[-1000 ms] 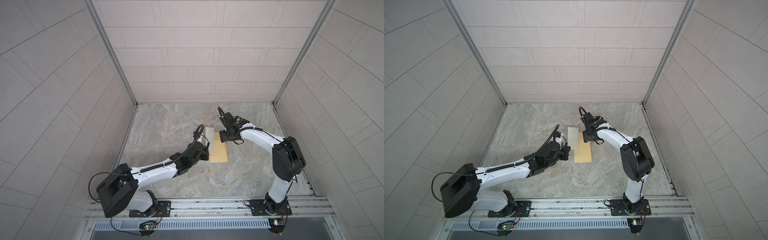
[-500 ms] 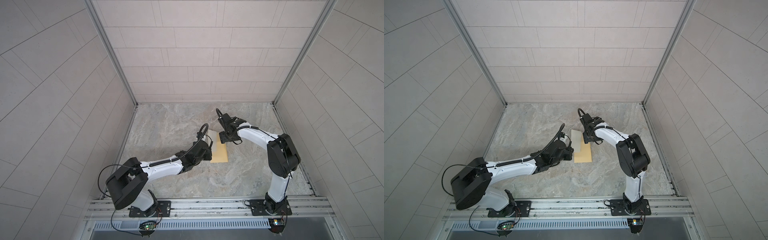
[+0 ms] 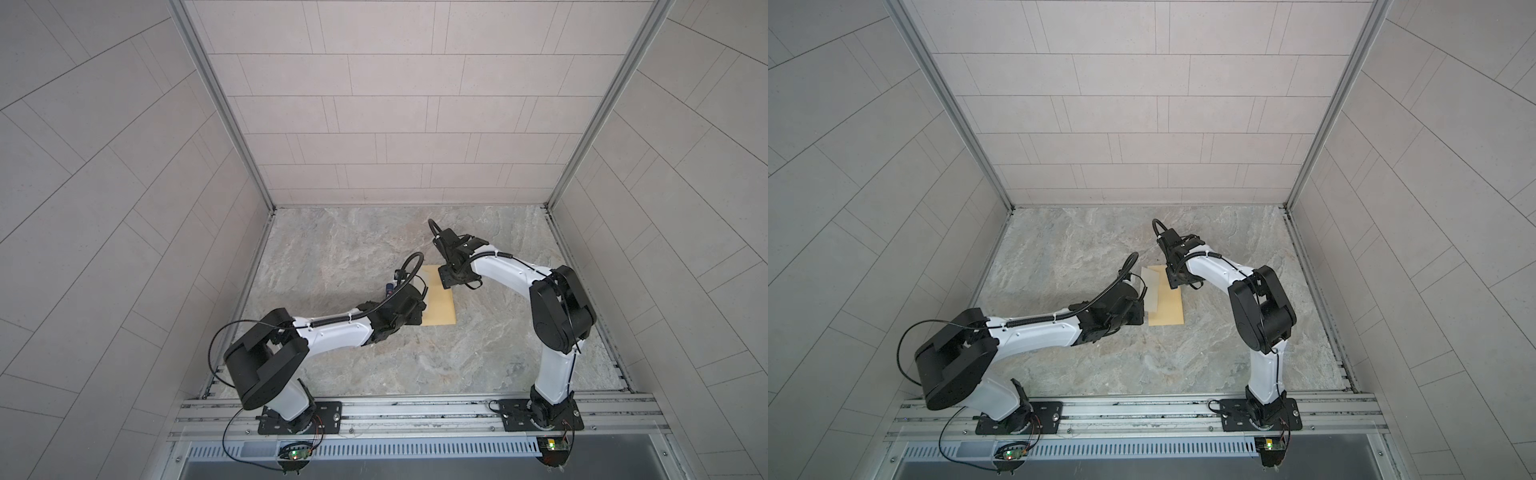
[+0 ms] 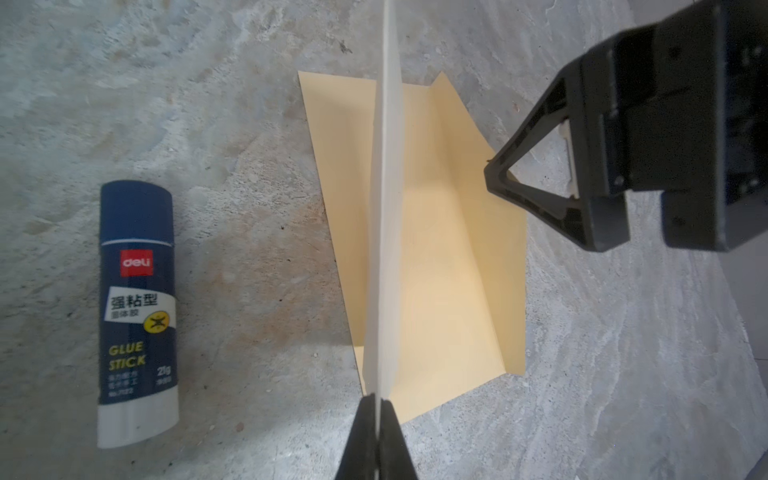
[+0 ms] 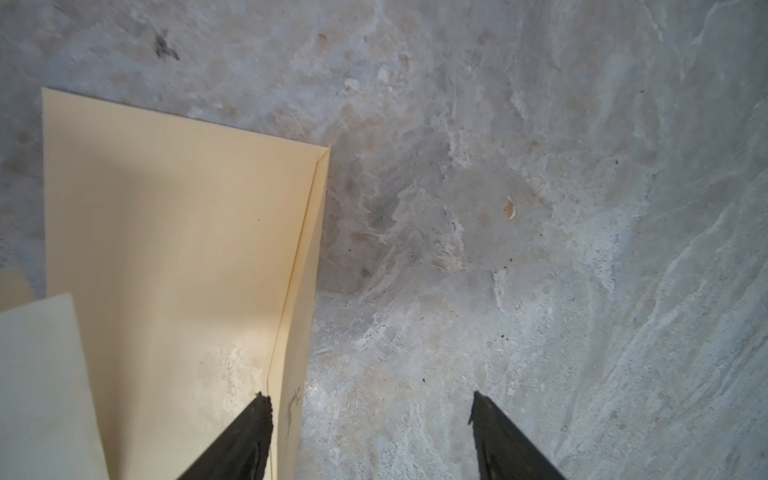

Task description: Place the letter into the envelope and seal it

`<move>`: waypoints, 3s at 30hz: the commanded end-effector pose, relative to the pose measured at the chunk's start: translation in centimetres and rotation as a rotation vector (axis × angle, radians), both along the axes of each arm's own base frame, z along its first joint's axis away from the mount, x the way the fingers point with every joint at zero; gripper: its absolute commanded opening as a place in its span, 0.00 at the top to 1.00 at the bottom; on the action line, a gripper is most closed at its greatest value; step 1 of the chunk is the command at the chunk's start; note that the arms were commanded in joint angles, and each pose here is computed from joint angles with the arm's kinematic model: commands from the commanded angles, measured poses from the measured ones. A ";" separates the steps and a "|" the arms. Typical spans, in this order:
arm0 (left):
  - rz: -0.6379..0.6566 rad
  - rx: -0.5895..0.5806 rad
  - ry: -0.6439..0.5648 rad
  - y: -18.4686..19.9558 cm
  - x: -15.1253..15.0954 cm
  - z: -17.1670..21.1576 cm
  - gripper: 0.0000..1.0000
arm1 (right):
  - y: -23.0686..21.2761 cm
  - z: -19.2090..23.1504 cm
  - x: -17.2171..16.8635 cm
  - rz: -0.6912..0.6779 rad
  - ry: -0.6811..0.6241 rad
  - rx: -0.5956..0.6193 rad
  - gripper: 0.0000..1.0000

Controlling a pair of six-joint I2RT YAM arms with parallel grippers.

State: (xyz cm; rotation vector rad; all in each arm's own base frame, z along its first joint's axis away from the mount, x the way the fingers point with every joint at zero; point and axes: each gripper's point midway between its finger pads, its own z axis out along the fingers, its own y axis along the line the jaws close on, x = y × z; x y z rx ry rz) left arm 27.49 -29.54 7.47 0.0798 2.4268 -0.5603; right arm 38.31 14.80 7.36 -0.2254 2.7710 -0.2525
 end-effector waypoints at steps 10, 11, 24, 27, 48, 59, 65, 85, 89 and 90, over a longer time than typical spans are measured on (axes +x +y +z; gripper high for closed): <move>0.015 0.067 -0.004 0.5 0.1 -0.3 1.00 | -1.6 0.3 -0.1 0.017 0.013 -0.127 0.25; 0.013 0.068 -0.002 0.4 0.0 -0.3 1.00 | -1.7 0.3 -0.2 0.018 0.015 -0.133 0.25; 0.001 0.087 -0.014 0.1 0.0 -0.1 1.00 | -2.7 -0.9 -0.4 0.019 0.052 -0.204 0.25; -0.001 0.094 -0.016 0.1 0.0 -0.1 1.00 | -2.8 -1.3 -0.6 0.022 0.066 -0.216 0.25; -0.002 0.105 -0.017 0.0 0.0 -0.1 1.00 | -2.9 -4.3 -1.7 0.037 0.163 -0.233 0.25; -0.007 0.101 -0.017 -0.1 -0.1 0.2 1.00 | -2.8 -4.3 -1.8 0.034 0.169 -0.231 0.25; -0.025 0.098 -0.042 -0.2 -0.1 1.0 1.00 | -2.4 -3.4 -1.3 0.031 0.157 -0.209 0.24; -0.060 -0.224 -0.315 -0.9 0.2 14.5 1.00 | 0.9 15.1 -1.4 0.059 -0.295 0.228 0.18; -0.072 -0.349 -0.331 -1.2 0.0 17.2 1.00 | 1.3 18.5 -2.1 0.056 -0.481 0.407 0.07; -0.072 -0.385 -0.332 -1.2 0.0 17.7 1.00 | 1.1 19.2 -2.3 0.045 -0.517 0.458 0.07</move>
